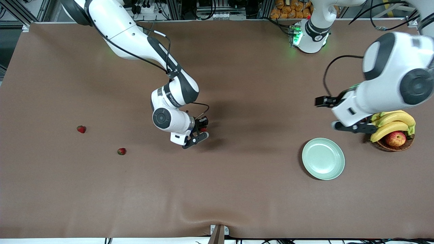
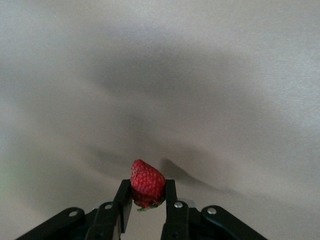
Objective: Collect all strawberries into plate
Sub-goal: 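Carry the strawberry to mid-table with the right gripper while the left gripper approaches, then release the strawberry with the right gripper while the left gripper reaches it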
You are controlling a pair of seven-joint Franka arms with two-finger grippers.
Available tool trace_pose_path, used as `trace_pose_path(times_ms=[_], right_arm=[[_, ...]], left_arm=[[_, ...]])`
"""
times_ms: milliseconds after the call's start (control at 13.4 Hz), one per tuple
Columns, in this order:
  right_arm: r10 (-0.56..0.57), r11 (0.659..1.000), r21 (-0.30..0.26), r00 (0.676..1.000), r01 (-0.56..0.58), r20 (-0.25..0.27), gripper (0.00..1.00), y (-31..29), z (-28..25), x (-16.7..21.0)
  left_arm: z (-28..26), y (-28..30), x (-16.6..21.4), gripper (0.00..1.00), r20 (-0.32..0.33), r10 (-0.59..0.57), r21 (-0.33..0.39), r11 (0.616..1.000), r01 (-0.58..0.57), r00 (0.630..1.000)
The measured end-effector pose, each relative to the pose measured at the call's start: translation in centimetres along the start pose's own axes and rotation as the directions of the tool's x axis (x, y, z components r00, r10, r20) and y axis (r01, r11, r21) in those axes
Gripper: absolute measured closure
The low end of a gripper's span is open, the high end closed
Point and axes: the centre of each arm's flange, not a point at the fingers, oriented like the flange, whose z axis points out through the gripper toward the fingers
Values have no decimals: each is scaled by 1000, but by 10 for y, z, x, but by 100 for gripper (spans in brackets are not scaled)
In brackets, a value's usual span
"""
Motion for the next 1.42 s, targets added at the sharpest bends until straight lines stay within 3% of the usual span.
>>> trace_pose_path(times_ms=[298, 522, 671, 820, 1118, 1267, 1416], right_arm=[[5, 1000, -9, 999, -5, -33, 58, 5, -2, 4], [23, 1000, -17, 997, -24, -69, 25, 19, -13, 11], [64, 998, -15, 990, -67, -122, 3, 49, -50, 20], [131, 991, -8, 981, -133, -143, 0, 97, -101, 19], [270, 962, -27, 960, -272, -72, 0, 200, -164, -12], [311, 947, -62, 948, -315, -64, 0, 246, -173, -28], [337, 934, -111, 940, -341, -51, 0, 285, -176, -45]], left_arm=[[38, 86, 26, 0, -8, -108, 21, 994, 109, 994], [67, 144, 48, 0, -76, -199, -3, 980, 199, 977], [82, 171, 61, 0, -102, -300, -69, 953, 294, 949], [95, 196, 74, 0, -117, -444, -150, 892, 427, 888], [92, 226, 90, 0, -74, -702, -368, 680, 635, 709], [99, 268, 82, 0, -73, -741, -450, 622, 641, 668], [119, 304, 71, 0, -60, -750, -461, 606, 648, 658]])
